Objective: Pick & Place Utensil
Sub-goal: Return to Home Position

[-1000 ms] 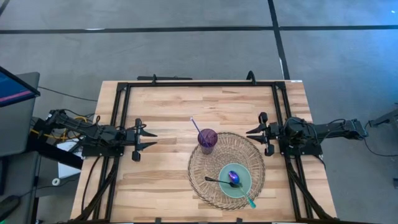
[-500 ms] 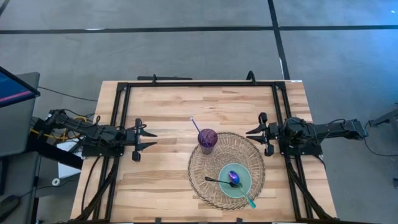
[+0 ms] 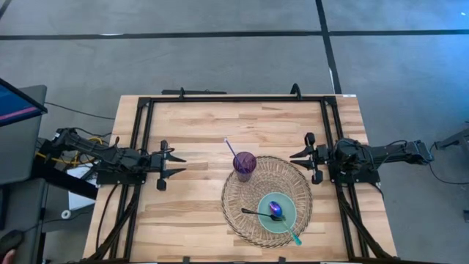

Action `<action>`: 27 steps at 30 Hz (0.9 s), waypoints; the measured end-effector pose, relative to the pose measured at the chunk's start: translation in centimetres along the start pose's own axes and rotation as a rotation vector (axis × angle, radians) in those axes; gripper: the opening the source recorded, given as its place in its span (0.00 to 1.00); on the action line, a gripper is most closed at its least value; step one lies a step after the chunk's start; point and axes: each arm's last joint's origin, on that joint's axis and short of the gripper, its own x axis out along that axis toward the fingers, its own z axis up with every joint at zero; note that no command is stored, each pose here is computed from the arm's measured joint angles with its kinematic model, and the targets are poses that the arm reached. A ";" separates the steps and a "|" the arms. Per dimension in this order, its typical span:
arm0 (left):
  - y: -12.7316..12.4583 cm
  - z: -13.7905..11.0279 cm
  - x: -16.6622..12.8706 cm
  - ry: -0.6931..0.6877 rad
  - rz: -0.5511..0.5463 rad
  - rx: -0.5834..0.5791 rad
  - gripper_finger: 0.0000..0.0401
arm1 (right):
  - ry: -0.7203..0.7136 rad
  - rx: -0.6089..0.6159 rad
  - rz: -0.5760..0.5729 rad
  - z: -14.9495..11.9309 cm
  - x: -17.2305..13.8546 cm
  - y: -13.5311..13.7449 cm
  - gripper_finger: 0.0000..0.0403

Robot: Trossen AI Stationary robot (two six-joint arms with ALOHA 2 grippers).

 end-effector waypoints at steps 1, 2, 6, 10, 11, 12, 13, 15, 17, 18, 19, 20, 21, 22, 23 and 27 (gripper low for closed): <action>0.0 0.0 0.0 0.004 0.000 0.002 0.34 | 0.000 0.000 0.000 0.0 0.0 0.0 0.16; 0.0 -0.1 0.1 0.008 -0.001 0.003 0.34 | 0.000 0.000 0.000 0.0 0.0 0.0 0.16; -0.1 -0.2 0.2 0.024 -0.003 0.010 0.34 | -0.001 0.000 0.000 0.0 0.0 0.0 0.16; -0.2 -0.4 0.3 0.045 -0.006 0.018 0.34 | -0.001 0.000 0.000 0.0 0.0 0.0 0.16; -0.2 -0.4 0.3 0.043 -0.006 0.014 0.34 | 0.000 0.000 0.000 0.0 0.0 0.0 0.16; -0.2 -0.1 0.4 0.022 -0.003 -0.003 0.34 | 0.000 0.000 0.000 0.0 0.0 0.0 0.16; -0.1 0.2 0.4 -0.011 0.001 -0.024 0.34 | -0.001 0.000 0.000 0.0 0.0 0.0 0.16; 0.0 0.9 0.3 -0.085 0.010 -0.057 0.34 | 0.000 0.000 0.000 0.0 0.0 0.0 0.16; 0.1 1.6 0.3 -0.145 0.018 -0.076 0.34 | 0.000 0.000 0.000 0.0 0.0 0.0 0.16; 0.1 1.8 0.2 -0.165 0.020 -0.081 0.34 | -0.001 0.000 0.000 0.0 0.0 0.0 0.16; 0.2 1.9 0.2 -0.182 0.023 -0.085 0.34 | -0.001 0.000 0.000 0.0 0.0 0.0 0.16; 0.2 2.0 0.2 -0.194 0.024 -0.089 0.34 | 0.000 0.000 0.000 0.0 0.0 0.0 0.16; 0.2 2.1 0.2 -0.201 0.025 -0.092 0.34 | 0.000 0.000 0.000 0.0 0.0 0.0 0.16; 0.2 2.1 0.2 -0.203 0.025 -0.092 0.34 | 0.000 0.000 0.000 0.0 0.0 0.0 0.16; 0.2 2.1 0.2 -0.201 0.025 -0.092 0.34 | -0.001 0.000 0.000 0.0 0.0 0.0 0.16; 0.2 2.1 0.2 -0.202 0.025 -0.092 0.34 | 0.000 0.000 0.000 0.0 0.0 0.0 0.16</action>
